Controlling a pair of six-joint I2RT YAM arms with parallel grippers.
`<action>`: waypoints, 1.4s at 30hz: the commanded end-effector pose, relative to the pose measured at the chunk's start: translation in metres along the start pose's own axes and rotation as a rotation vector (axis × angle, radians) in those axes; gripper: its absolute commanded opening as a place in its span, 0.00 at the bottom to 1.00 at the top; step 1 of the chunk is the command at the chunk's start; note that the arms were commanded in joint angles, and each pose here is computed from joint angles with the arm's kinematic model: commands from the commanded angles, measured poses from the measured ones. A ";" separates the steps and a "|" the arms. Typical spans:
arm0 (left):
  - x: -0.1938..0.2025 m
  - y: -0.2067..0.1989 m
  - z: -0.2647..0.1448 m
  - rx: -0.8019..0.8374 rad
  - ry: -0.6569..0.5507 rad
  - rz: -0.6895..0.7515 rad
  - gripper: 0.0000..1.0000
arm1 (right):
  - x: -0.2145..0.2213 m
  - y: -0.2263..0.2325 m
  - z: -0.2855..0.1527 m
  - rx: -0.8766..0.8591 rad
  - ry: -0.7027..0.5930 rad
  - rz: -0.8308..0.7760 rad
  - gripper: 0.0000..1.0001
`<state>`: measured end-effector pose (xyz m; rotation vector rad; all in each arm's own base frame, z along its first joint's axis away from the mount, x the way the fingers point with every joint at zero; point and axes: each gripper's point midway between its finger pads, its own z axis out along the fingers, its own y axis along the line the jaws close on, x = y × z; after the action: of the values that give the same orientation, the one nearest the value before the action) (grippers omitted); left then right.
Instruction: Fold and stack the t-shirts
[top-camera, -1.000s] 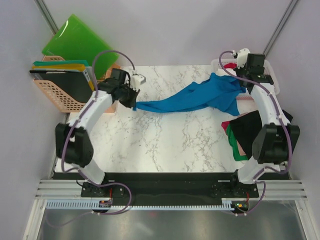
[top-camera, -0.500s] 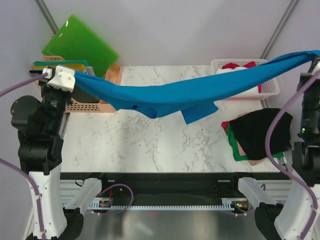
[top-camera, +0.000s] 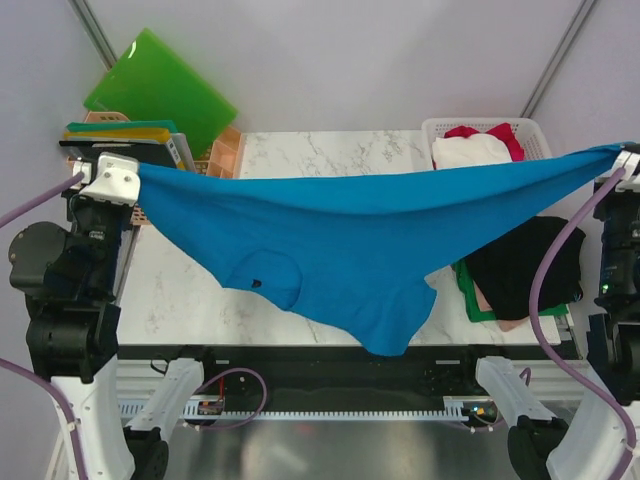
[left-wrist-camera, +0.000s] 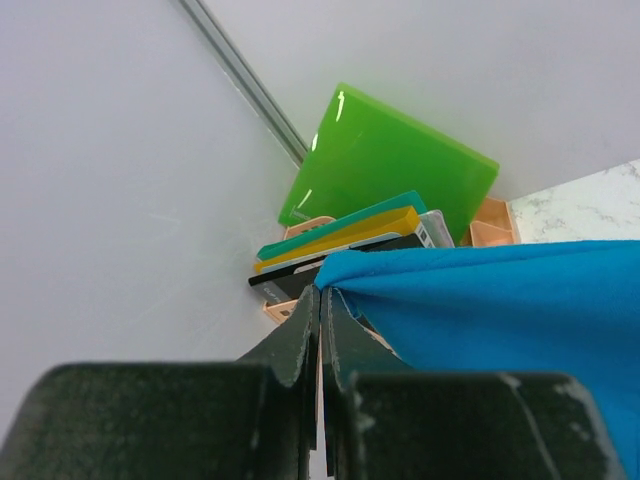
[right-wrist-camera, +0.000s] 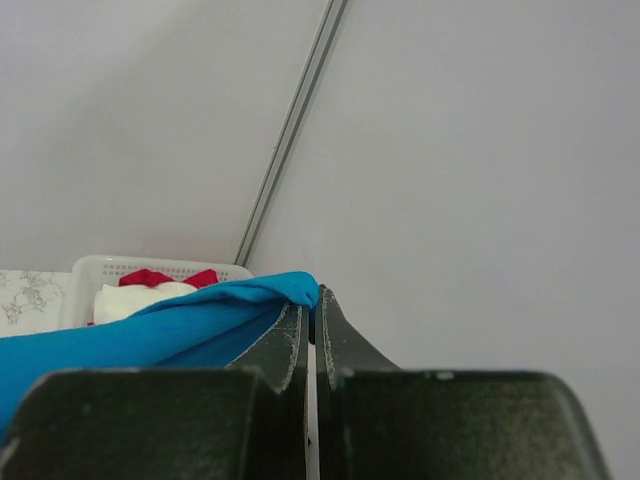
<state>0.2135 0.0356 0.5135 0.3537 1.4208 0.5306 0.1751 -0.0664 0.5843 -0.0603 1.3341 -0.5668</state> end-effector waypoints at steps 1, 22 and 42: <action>-0.008 0.021 -0.019 -0.083 -0.026 0.032 0.02 | 0.003 -0.014 -0.019 0.053 -0.001 -0.031 0.00; 0.024 0.000 -0.029 -0.044 0.026 0.033 0.02 | 0.049 0.033 -0.032 -0.143 0.093 -0.015 0.00; 0.056 -0.048 0.003 0.125 0.093 0.016 0.02 | 0.124 0.077 0.003 -0.235 0.258 -0.075 0.00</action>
<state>0.1934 0.0346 0.4584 0.4010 1.4934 0.5248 0.1833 -0.0499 0.4553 -0.2253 1.6363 -0.4832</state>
